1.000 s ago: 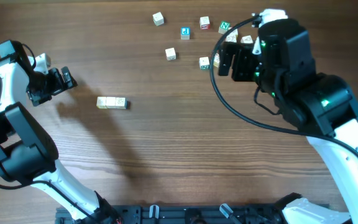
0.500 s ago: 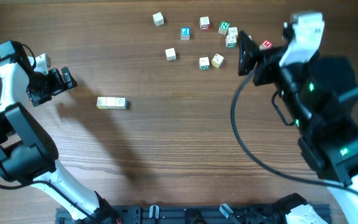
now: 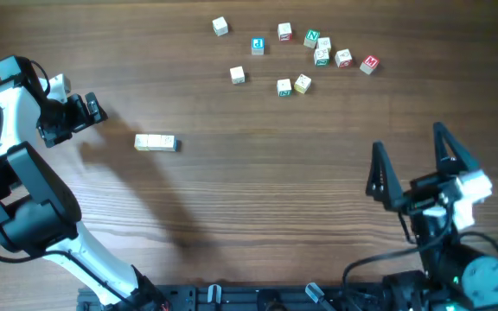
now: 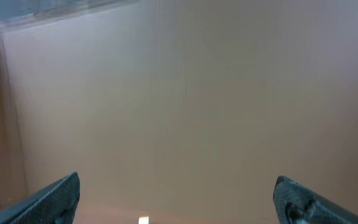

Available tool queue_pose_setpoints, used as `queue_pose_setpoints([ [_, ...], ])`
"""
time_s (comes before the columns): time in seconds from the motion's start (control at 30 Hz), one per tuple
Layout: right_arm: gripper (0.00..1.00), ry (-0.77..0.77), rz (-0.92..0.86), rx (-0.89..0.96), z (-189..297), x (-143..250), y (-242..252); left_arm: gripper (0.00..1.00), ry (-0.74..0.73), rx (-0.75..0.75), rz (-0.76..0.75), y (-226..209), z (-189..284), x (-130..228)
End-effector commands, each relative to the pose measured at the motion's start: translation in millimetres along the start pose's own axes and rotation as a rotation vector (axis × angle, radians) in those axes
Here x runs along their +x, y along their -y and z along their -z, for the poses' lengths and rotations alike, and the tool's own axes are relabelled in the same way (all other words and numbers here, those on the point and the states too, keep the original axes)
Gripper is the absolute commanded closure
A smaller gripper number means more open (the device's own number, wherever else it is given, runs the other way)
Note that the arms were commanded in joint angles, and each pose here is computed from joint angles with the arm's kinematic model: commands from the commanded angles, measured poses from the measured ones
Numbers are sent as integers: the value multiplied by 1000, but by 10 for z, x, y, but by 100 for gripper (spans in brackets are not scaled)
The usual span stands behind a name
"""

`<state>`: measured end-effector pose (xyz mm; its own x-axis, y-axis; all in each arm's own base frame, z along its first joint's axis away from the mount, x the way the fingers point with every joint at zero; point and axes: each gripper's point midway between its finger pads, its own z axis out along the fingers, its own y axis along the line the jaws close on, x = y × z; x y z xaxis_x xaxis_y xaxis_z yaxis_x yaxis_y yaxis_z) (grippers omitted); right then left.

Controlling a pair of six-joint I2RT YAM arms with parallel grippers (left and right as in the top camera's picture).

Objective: Form a horizontal line

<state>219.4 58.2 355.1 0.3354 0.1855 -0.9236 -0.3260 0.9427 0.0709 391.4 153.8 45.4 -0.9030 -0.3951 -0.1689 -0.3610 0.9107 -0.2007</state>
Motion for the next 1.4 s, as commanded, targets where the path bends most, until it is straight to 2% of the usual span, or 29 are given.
queue_pose_setpoints([
  [0.0, 0, 91, 19, -19, 178, 49, -22, 0, 5, 1, 3, -5, 4, -28],
  [0.13, 0, 190, 30, 3, 347, 123, 50, 0, 5, 1, 3, -6, 4, -29],
  [0.37, 0, 130, 13, 125, 369, 495, 342, 0, 5, 1, 3, -6, 4, -29],
  [0.6, 0, -22, -12, 290, 410, 886, 644, 0, 5, 1, 3, -6, 4, -29],
  [0.77, 0, -286, -38, 365, 561, 1529, 775, 0, 5, 1, 3, -6, 4, -29],
  [1.1, 0, -315, -23, 432, 643, 1583, 931, 0, 5, 1, 3, -6, 4, -29],
  [1.2, 0, -346, 42, 374, 630, 1619, 876, 0, 5, 1, 3, -6, 4, -29],
  [1.37, 0, -344, 40, 388, 645, 1611, 914, 0, 5, 1, 3, -6, 4, -29],
])
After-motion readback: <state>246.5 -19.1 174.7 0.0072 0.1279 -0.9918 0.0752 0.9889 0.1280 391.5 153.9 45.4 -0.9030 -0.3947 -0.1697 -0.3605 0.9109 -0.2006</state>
